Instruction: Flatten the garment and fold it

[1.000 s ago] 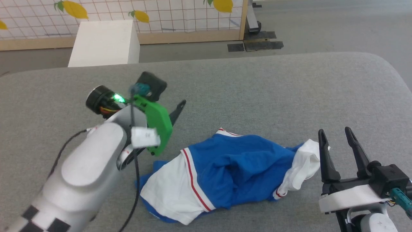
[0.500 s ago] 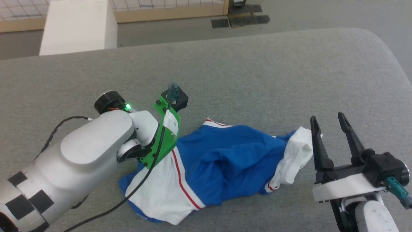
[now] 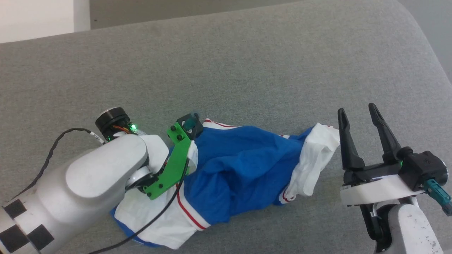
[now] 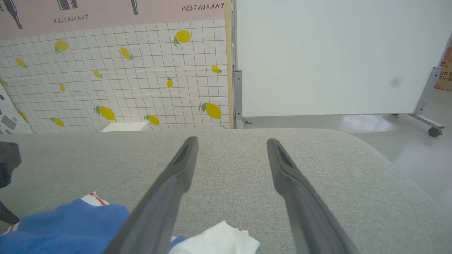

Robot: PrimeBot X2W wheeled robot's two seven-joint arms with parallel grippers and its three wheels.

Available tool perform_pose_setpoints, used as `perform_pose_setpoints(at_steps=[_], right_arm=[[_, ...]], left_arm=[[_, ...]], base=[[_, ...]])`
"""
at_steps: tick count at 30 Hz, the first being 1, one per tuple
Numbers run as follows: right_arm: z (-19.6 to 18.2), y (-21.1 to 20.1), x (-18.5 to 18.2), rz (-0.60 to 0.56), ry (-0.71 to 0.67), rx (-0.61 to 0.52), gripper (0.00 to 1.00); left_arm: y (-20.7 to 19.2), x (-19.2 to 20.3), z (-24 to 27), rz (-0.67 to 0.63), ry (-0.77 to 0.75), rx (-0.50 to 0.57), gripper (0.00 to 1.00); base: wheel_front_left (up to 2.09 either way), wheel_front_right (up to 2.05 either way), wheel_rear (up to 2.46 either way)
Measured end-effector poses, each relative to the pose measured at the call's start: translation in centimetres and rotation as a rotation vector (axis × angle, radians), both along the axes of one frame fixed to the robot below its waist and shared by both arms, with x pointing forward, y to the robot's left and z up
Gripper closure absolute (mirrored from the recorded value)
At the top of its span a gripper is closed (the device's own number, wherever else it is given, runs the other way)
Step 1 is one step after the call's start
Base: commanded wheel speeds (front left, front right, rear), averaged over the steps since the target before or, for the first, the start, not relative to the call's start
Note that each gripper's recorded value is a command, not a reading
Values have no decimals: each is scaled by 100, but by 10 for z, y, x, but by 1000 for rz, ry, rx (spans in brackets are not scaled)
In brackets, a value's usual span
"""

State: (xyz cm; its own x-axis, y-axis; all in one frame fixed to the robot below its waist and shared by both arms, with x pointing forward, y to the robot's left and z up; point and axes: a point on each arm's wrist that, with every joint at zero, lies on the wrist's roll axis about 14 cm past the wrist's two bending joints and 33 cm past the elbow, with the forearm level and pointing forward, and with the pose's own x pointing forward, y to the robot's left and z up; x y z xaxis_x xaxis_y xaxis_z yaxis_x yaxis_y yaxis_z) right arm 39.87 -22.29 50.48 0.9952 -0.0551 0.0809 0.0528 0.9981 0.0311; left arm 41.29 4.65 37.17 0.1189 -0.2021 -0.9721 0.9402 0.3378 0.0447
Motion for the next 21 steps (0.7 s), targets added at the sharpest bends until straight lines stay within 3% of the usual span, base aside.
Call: perform_pose_setpoints(at_steps=[5, 10, 16, 21], right_arm=[[-1, -6, -2, -19, 5, -5, 0], [5, -4, -1, -11, -14, -2, 0], [5, 6, 5, 19, -21, 3, 0], [3, 9, 15, 32, -20, 1, 0]], left_arm=[[-11, -4, 3, -56, -36, -76, 100], [-7, 25, 27, 5, -124, -184, 100], [29, 93, 66, 59, -344, -118, 100], [54, 143, 67, 86, -483, -62, 100]], base=[[0, 0, 0], [0, 0, 0], [0, 0, 0], [0, 0, 0]])
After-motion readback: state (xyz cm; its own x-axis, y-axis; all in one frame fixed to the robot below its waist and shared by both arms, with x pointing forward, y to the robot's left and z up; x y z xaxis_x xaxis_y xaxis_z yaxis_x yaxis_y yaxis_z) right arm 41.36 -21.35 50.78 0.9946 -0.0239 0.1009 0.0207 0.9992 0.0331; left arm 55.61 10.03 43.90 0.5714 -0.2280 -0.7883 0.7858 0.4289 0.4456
